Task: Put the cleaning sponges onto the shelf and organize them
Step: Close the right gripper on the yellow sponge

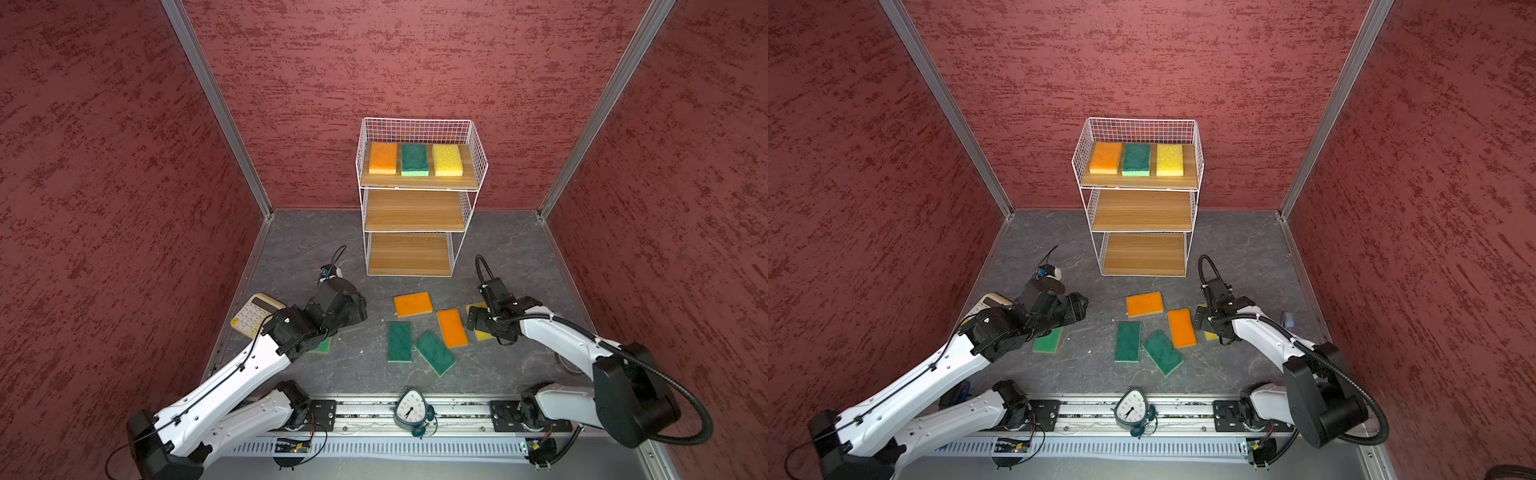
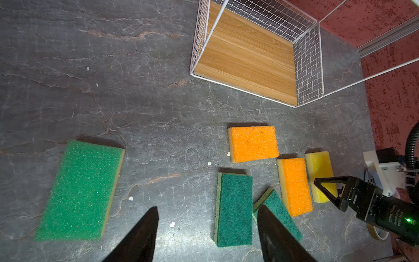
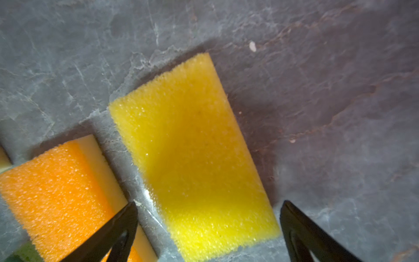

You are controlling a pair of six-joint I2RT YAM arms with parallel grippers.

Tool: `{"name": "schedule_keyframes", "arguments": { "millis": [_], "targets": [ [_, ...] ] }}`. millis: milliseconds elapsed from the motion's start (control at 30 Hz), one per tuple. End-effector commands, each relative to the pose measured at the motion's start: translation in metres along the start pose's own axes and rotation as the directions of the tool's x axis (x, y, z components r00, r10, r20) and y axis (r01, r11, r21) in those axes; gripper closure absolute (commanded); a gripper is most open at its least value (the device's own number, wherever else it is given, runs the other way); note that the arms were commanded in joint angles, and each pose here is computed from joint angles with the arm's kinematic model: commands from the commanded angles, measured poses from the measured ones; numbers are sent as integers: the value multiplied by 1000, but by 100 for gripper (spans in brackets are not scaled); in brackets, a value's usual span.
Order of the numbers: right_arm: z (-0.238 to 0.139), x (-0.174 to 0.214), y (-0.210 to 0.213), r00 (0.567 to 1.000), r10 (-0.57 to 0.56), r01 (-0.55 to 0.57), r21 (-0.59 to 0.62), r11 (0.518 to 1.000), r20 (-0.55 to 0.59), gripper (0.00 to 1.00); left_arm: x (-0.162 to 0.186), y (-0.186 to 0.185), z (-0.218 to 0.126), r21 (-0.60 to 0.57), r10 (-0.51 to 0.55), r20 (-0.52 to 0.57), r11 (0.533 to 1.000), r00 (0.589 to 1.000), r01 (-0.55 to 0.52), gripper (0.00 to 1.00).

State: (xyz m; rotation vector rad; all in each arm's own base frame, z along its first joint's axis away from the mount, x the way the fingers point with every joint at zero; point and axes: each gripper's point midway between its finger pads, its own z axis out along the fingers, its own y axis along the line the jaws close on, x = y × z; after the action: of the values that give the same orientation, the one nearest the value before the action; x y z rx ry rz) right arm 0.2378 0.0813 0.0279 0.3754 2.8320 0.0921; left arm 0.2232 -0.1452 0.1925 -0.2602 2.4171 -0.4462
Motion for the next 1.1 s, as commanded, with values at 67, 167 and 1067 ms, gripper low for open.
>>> {"name": "schedule_keyframes", "arguments": {
  "millis": [67, 167, 1067],
  "targets": [
    [6, 2, 6, 999, -36, 36, -8, 999, -12, 1, 5, 1, -2, 3, -14, 7, 1000, 1000, 14, 30],
    [4, 0, 7, 999, -43, 43, -5, 999, -3, 1, 6, 2, -3, -2, -16, 9, 1000, 1000, 16, 30],
    [10, -1, 18, 998, -42, 38, 99, 994, 40, 5, 6, 4, -3, -15, -4, 16, 1000, 1000, 4, 30]
  ]
}}
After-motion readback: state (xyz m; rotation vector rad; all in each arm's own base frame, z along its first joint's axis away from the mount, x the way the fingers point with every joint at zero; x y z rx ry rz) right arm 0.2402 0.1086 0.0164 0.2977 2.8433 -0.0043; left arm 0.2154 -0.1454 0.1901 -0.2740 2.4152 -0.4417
